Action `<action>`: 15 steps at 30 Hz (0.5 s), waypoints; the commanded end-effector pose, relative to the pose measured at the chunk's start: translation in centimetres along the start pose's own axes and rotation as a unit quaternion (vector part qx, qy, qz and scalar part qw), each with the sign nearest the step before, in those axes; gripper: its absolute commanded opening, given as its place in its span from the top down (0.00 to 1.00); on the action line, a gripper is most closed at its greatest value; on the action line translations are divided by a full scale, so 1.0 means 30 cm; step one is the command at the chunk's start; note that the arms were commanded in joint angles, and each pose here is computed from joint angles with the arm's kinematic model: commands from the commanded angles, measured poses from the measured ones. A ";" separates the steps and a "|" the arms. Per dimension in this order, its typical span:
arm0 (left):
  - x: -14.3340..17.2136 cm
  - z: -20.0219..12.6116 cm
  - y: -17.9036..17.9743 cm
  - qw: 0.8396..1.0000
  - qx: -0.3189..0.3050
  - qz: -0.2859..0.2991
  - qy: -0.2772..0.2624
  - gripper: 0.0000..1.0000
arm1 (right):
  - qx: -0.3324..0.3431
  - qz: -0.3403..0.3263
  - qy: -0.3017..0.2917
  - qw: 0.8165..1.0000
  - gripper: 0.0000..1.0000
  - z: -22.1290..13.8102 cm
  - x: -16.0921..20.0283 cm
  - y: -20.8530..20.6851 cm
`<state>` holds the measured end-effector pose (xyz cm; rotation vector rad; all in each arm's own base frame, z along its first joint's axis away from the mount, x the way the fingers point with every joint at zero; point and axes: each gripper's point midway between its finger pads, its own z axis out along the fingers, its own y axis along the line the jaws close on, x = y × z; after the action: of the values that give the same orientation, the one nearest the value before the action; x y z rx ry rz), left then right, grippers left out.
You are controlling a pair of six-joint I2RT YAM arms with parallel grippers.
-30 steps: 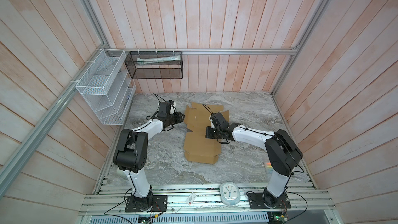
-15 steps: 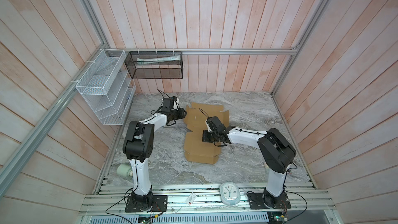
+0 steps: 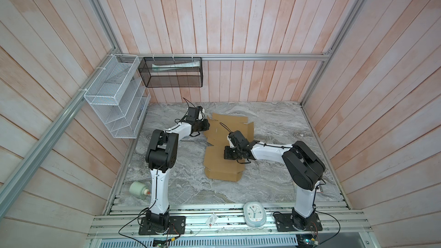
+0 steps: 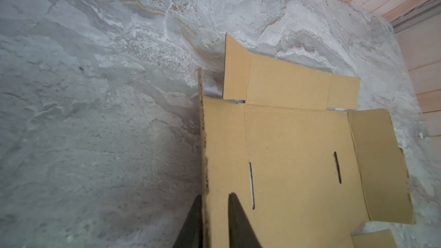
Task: Assemble paper box
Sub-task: Pick up the paper box from the center of the table.
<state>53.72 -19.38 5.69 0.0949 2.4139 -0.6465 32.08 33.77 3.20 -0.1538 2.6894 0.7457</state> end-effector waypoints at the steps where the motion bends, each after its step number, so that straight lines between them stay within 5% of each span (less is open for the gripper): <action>1: -0.003 0.016 0.011 1.000 -0.011 0.006 0.001 0.86 | 0.003 0.005 0.014 1.000 1.00 0.021 0.035 -0.013; 8: -0.006 0.008 0.013 1.000 -0.013 0.003 -0.007 0.99 | -0.003 0.006 0.007 1.000 1.00 0.013 0.027 -0.003; 15: -0.006 -0.049 0.011 0.999 -0.012 -0.009 -0.040 1.00 | -0.017 0.001 -0.005 1.000 1.00 -0.027 -0.004 0.036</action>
<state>53.25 -18.86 5.00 0.0643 2.4078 -0.6268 32.07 33.86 3.21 -0.1512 2.6848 0.7567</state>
